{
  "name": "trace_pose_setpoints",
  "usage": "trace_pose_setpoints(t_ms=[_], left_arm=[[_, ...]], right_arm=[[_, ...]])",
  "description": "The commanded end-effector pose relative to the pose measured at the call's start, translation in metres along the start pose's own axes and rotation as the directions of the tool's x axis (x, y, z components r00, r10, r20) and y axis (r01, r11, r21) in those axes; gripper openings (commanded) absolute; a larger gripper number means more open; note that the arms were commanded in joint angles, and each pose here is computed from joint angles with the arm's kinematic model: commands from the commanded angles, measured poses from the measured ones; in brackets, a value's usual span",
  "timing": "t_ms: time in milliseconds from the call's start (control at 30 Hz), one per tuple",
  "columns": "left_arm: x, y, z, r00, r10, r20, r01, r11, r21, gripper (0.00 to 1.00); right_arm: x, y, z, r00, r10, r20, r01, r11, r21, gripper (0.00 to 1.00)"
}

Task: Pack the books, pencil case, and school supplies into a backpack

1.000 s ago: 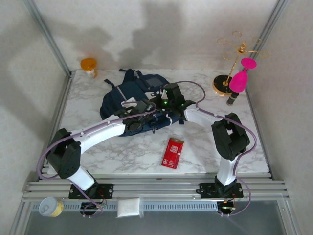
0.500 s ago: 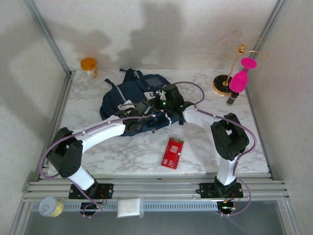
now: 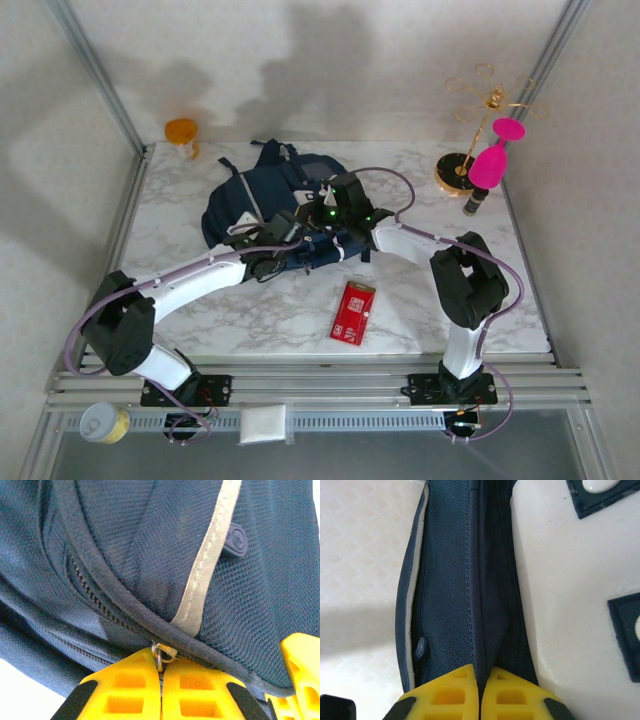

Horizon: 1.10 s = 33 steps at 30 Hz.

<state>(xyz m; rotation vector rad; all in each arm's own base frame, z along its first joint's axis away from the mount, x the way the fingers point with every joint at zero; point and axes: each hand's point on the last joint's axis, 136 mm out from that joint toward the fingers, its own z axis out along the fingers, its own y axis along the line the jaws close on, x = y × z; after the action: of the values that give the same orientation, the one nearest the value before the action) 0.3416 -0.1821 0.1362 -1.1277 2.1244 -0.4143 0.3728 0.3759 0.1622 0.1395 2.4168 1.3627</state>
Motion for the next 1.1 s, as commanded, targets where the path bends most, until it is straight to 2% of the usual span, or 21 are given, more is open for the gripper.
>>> trace_pose_setpoints(t_ms=[0,167,300,400,533,600,733,833,933,1067], left_arm=[[-0.032,0.016,-0.006,0.988,0.119,0.101,-0.114,0.992,-0.061,0.0],[-0.021,0.024,-0.012,0.954,0.3,0.009,-0.299,0.952,-0.069,0.0],[-0.024,0.029,-0.023,0.904,0.427,-0.018,-0.427,0.902,-0.068,0.0],[-0.021,0.028,-0.03,0.856,0.514,-0.056,-0.515,0.857,-0.024,0.0],[-0.001,0.018,-0.027,0.764,0.635,-0.115,-0.631,0.773,0.07,0.0],[0.008,0.007,-0.025,0.743,0.66,-0.113,-0.646,0.751,0.137,0.0],[0.015,-0.013,-0.024,0.755,0.649,-0.089,-0.621,0.752,0.221,0.0],[0.024,-0.024,-0.023,0.755,0.648,-0.096,-0.606,0.746,0.277,0.0],[0.027,-0.027,-0.019,0.74,0.664,-0.105,-0.619,0.734,0.278,0.0],[0.027,-0.029,-0.02,0.739,0.667,-0.093,-0.62,0.728,0.292,0.0]], right_arm=[[-0.023,0.04,-0.034,0.997,-0.067,0.047,0.072,0.991,-0.113,0.0],[-0.038,0.033,-0.047,0.996,-0.07,0.061,0.077,0.991,-0.108,0.0],[-0.048,0.021,-0.057,0.995,-0.072,0.064,0.078,0.993,-0.089,0.0],[-0.058,0.014,-0.062,0.995,-0.089,0.054,0.093,0.993,-0.072,0.0],[-0.077,0.004,-0.064,0.994,-0.093,0.063,0.095,0.995,-0.034,0.0],[-0.076,0.003,-0.064,0.992,-0.09,0.085,0.091,0.996,-0.01,0.0],[-0.056,-0.004,-0.069,0.996,-0.037,0.081,0.037,0.999,0.011,0.34],[-0.027,0.003,-0.07,0.999,-0.019,0.045,0.019,1.0,-0.001,0.49],[0.006,0.004,-0.063,0.999,0.049,0.021,-0.049,0.999,-0.013,0.58],[0.027,-0.01,-0.053,0.985,0.174,0.01,-0.174,0.985,0.012,0.59]])
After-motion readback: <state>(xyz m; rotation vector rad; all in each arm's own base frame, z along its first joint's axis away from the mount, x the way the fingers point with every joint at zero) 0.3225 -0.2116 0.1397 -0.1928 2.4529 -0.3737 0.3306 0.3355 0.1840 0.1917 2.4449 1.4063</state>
